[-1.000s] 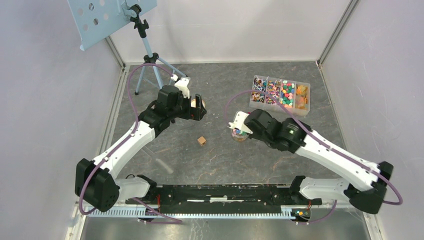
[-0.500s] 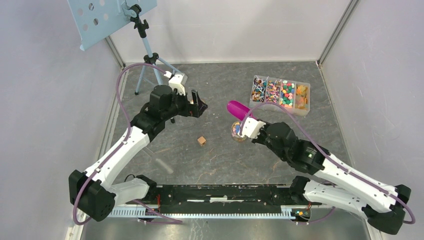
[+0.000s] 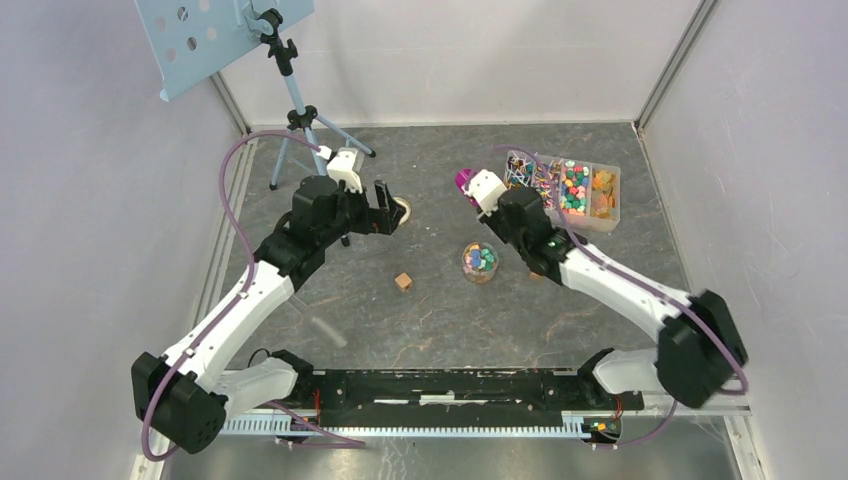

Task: Pack the candies
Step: Place the spatula at the center of the board.

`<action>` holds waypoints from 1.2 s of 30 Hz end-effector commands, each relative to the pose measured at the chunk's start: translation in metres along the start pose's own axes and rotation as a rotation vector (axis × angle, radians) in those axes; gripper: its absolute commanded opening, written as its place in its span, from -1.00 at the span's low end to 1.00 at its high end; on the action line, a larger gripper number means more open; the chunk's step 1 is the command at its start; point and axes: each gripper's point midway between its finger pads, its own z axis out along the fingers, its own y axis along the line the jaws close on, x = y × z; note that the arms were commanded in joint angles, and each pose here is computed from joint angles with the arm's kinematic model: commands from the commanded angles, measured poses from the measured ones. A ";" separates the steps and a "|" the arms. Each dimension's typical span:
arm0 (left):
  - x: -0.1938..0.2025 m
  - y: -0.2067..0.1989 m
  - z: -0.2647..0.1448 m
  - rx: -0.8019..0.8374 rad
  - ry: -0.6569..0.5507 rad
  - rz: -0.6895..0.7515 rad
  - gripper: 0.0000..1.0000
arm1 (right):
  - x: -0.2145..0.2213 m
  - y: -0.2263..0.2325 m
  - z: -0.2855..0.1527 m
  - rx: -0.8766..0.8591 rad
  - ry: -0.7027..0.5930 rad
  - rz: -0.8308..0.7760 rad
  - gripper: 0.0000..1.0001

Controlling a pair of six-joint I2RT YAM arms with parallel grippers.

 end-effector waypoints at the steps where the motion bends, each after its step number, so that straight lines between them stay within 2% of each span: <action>1: 0.001 0.006 -0.004 -0.002 -0.036 0.073 1.00 | -0.082 -0.010 0.033 0.000 -0.248 0.193 -1.00; 11: 0.015 0.004 0.001 0.041 0.011 0.134 1.00 | -0.072 0.002 0.113 -0.016 -0.230 0.222 -0.94; 19: 0.037 0.011 0.018 0.038 0.108 0.181 0.98 | -0.031 0.009 0.154 -0.050 -0.150 0.234 -0.76; 22: 0.051 0.026 0.034 -0.014 0.159 0.211 0.97 | -0.025 0.011 0.159 -0.061 -0.148 0.237 -0.65; 28: 0.059 0.032 0.068 -0.022 0.242 0.242 0.88 | -0.015 0.016 0.156 -0.088 -0.140 0.240 -0.41; 36: 0.060 0.055 0.111 -0.092 0.328 0.383 0.81 | -0.032 0.001 0.130 -0.100 -0.176 0.257 0.00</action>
